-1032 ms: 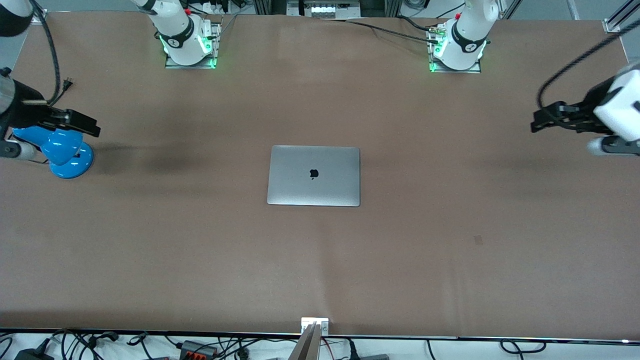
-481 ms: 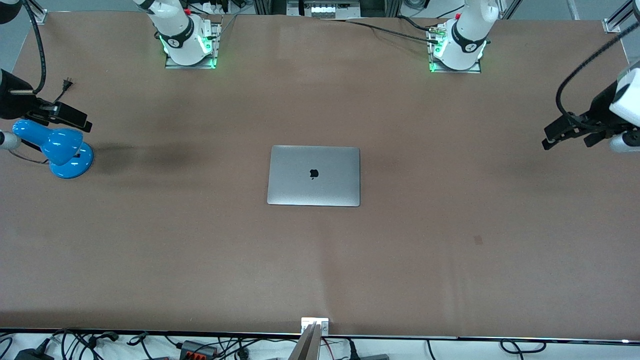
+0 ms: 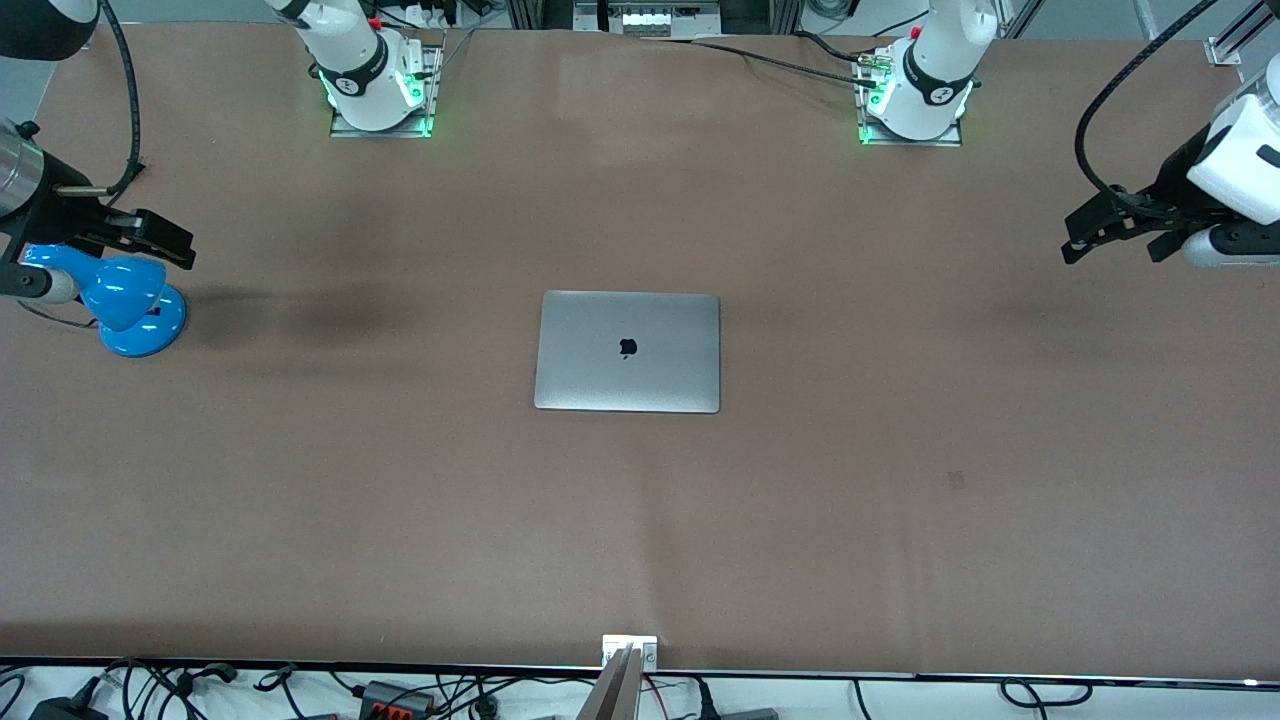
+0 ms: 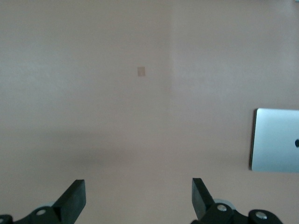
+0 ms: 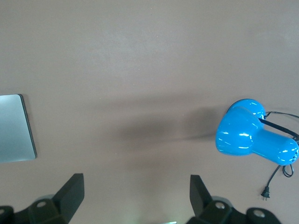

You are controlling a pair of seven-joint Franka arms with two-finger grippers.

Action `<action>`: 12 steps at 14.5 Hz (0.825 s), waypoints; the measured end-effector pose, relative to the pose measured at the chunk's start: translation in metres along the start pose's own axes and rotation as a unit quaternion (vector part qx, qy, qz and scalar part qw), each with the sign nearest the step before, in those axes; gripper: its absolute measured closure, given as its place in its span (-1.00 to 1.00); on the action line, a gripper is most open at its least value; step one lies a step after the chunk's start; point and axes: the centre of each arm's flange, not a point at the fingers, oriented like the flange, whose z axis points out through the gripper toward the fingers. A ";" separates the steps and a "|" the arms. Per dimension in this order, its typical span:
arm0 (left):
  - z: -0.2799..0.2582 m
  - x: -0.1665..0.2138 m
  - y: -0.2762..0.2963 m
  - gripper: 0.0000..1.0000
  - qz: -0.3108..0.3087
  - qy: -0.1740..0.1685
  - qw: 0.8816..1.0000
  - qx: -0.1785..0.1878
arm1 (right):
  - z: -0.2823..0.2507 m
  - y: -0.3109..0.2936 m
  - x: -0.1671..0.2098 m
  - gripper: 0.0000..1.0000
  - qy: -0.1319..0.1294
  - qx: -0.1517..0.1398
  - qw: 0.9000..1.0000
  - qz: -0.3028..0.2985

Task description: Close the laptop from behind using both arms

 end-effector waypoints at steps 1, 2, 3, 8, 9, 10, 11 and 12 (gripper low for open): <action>0.000 -0.001 0.000 -1.00 0.000 -0.007 1.000 0.001 | 0.000 0.000 0.000 -1.00 0.000 0.000 1.000 0.000; 0.000 -0.002 -0.002 -1.00 -0.002 -0.010 1.000 0.001 | 0.000 0.001 0.000 -1.00 0.000 0.000 1.000 0.001; 0.000 -0.002 -0.004 -1.00 -0.004 -0.011 1.000 0.001 | 0.000 0.001 0.000 -1.00 0.000 0.000 1.000 0.001; 0.001 -0.001 -0.010 -1.00 -0.009 -0.012 1.000 0.001 | 0.001 0.002 0.000 -1.00 0.000 0.000 1.000 0.002; 0.001 -0.001 -0.009 -1.00 -0.008 -0.012 1.000 0.001 | 0.001 0.002 0.000 -1.00 0.000 0.000 1.000 0.002; 0.001 -0.001 -0.009 -1.00 -0.008 -0.012 1.000 0.001 | 0.001 0.002 0.000 -1.00 0.000 0.000 1.000 0.002; 0.001 -0.001 -0.009 -1.00 -0.008 -0.013 1.000 0.001 | 0.001 0.002 0.000 -1.00 0.000 0.000 1.000 0.002; 0.001 -0.001 -0.009 -1.00 -0.008 -0.013 1.000 0.002 | 0.001 0.002 0.001 -1.00 -0.001 0.000 1.000 0.002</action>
